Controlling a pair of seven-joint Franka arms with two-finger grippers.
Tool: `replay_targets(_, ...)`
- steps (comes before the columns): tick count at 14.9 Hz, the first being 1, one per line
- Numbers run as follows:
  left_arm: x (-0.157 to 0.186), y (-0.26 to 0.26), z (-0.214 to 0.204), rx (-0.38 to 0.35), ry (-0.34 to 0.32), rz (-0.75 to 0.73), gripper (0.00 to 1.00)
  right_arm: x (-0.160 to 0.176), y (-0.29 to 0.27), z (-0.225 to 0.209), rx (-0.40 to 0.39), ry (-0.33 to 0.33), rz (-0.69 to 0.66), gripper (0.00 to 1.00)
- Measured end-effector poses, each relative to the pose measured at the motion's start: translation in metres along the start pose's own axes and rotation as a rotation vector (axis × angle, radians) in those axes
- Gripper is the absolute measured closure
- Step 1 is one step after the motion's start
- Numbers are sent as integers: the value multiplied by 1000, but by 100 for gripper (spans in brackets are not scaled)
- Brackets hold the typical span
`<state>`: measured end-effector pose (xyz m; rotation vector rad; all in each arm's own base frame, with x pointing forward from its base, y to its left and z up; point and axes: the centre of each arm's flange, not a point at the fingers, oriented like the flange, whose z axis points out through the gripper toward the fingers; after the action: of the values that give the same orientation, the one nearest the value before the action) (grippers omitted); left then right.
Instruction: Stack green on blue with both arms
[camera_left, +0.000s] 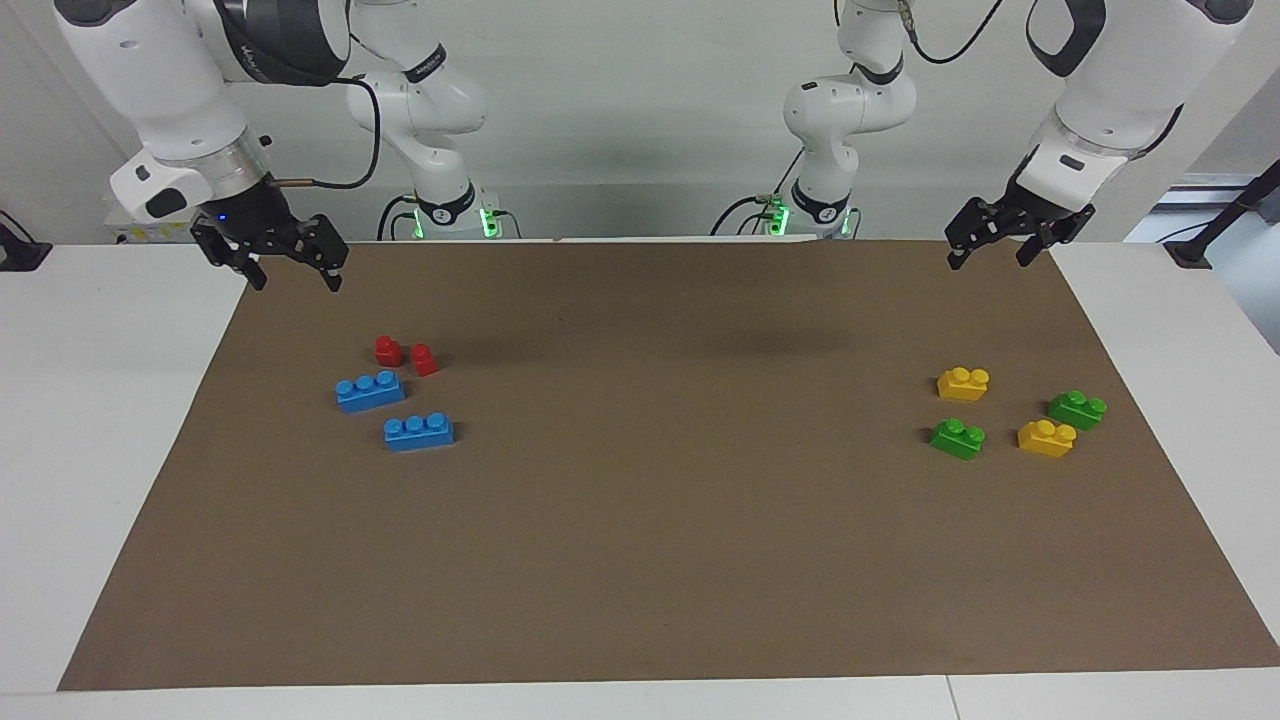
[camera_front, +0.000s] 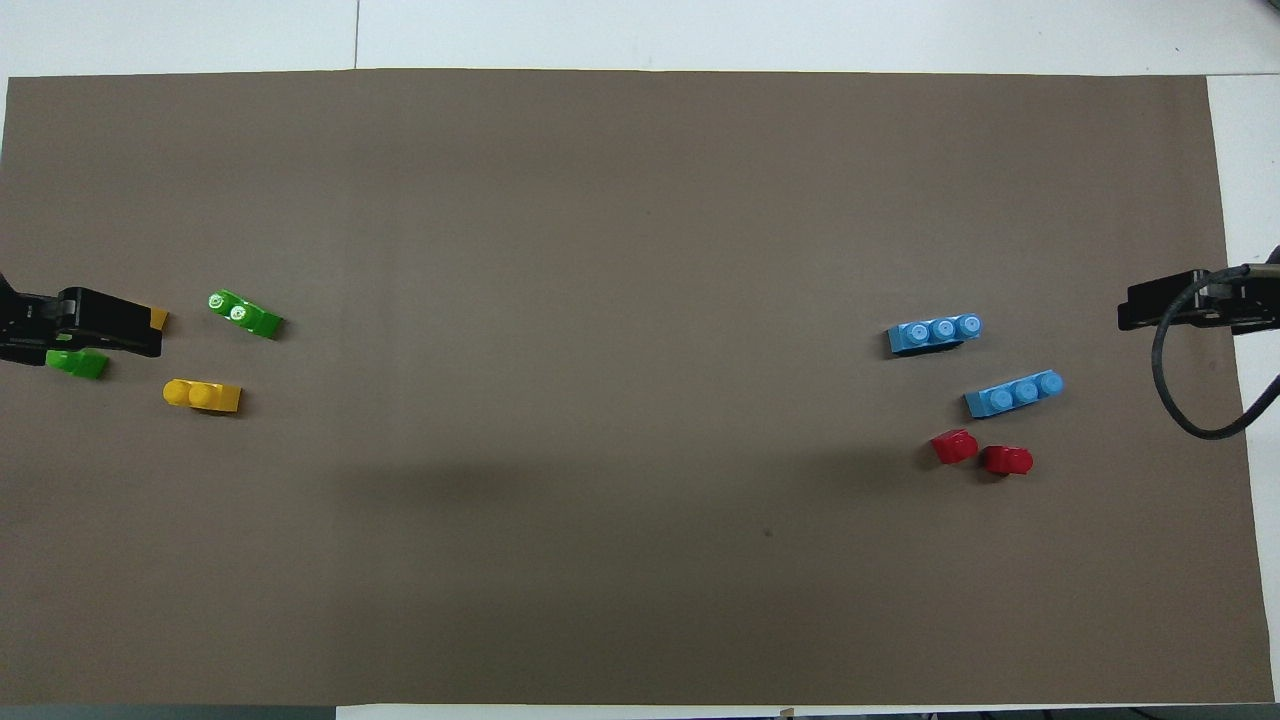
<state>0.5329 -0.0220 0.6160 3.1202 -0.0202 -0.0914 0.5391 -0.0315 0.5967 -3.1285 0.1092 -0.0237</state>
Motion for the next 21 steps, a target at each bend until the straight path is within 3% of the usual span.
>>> replay_targets(9,0,-3,1,0,-3,-5,0,1,2,0,0,9,9,0)
replay_targets(12,1,-6,1,-1,7,-11,0,9,3,-2,1,74,23,0)
replay_targets(16,6,-15,7,-2,39,-52,0,19,1,19,17,88,349,0)
replay_targets(21,6,-16,18,-6,47,-243,0,45,-6,74,107,-3,832,0)
